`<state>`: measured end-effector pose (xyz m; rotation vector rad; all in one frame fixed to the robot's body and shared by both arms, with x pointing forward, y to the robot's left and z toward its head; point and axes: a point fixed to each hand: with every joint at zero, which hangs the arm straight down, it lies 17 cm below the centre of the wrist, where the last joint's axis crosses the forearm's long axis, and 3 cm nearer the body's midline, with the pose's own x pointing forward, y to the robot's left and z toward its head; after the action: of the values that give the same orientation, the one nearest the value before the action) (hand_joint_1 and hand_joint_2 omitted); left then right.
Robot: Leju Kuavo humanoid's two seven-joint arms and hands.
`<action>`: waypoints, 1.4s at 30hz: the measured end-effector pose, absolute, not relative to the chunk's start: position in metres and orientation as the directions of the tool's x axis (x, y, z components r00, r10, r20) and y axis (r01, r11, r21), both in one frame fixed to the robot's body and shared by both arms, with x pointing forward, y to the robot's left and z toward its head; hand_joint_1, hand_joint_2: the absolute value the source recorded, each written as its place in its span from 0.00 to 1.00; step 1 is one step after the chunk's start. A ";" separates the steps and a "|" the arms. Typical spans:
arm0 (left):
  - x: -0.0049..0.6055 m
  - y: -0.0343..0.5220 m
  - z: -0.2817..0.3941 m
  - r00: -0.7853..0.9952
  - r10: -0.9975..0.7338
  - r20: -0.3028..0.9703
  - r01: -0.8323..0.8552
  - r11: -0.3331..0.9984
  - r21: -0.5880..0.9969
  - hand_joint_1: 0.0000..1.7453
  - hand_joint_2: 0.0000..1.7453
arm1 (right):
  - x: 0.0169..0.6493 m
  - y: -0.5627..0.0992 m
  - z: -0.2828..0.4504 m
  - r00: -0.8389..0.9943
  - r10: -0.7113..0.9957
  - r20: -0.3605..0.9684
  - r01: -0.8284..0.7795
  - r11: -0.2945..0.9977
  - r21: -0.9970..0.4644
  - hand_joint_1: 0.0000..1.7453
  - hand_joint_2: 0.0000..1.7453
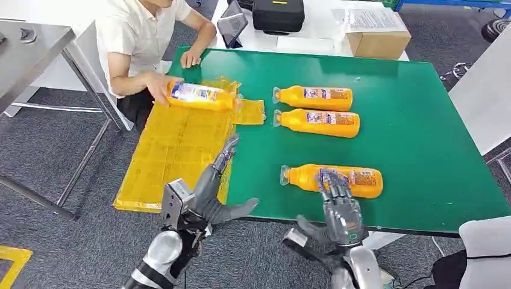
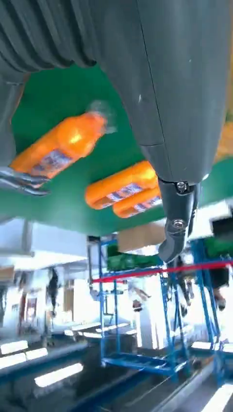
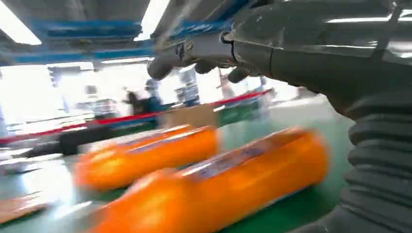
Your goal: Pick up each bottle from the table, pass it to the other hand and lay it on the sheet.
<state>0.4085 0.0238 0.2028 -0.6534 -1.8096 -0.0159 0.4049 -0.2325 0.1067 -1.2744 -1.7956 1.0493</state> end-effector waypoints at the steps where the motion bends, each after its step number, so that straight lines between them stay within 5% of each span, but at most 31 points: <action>1: 0.405 0.014 0.200 -0.179 0.434 0.883 0.447 0.835 -0.320 0.00 1.00 | 0.413 -0.250 0.111 -0.245 0.968 0.054 0.415 0.155 -0.897 0.00 1.00; 8: 0.392 -0.020 0.194 -0.131 0.454 0.881 0.486 0.804 -0.342 0.00 1.00 | 0.441 -0.308 0.124 -0.162 0.986 -0.047 0.438 0.029 -0.898 0.00 1.00; 26: 0.391 -0.030 0.187 -0.105 0.445 0.889 0.488 0.802 -0.344 0.00 1.00 | 0.452 -0.328 0.108 -0.124 0.988 -0.089 0.390 -0.034 -0.920 0.00 1.00; 42: 0.394 -0.034 0.177 -0.032 0.452 0.891 0.487 0.786 -0.381 0.00 1.00 | 0.479 -0.318 0.038 -0.136 0.989 0.058 0.185 0.083 -0.979 0.00 1.00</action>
<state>0.3935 -0.0341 0.1773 -0.7531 -1.6557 -0.0327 0.4786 -0.3178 0.0380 -1.2301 -1.4804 1.1544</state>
